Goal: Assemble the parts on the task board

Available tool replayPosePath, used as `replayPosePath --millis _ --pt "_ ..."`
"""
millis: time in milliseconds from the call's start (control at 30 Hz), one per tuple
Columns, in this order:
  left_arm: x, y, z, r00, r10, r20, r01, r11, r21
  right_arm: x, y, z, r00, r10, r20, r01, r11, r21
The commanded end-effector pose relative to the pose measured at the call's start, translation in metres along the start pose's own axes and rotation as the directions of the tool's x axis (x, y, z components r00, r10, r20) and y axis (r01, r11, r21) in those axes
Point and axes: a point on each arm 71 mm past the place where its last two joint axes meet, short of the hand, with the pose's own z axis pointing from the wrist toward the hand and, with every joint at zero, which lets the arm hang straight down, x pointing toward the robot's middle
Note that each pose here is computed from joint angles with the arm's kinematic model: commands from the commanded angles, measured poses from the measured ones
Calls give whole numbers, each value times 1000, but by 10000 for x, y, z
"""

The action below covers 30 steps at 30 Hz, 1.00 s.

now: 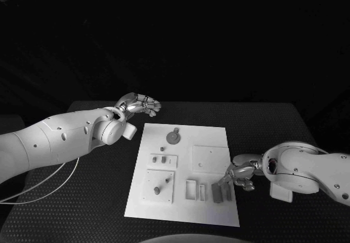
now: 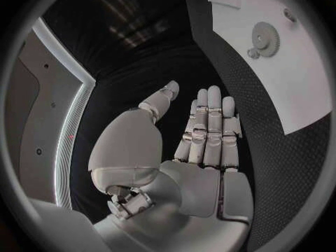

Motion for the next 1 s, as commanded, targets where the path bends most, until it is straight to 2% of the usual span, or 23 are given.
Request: replayPosePath --millis 33,600,867,1000 --pt "27 -2 3 1000 -9 -14 9 1000 11 109 -54 14 996 -2 -87 9 996 87" --pt "54 19 -1 1000 -10 -23 10 1000 6 93 96 145 992 -118 40 113 987 112" --pt "43 24 -13 1000 -10 -22 10 1000 3 135 93 232 985 -167 45 158 976 147" --pt "49 23 -15 1000 -11 -26 11 1000 2 152 97 246 981 -192 24 186 969 160"
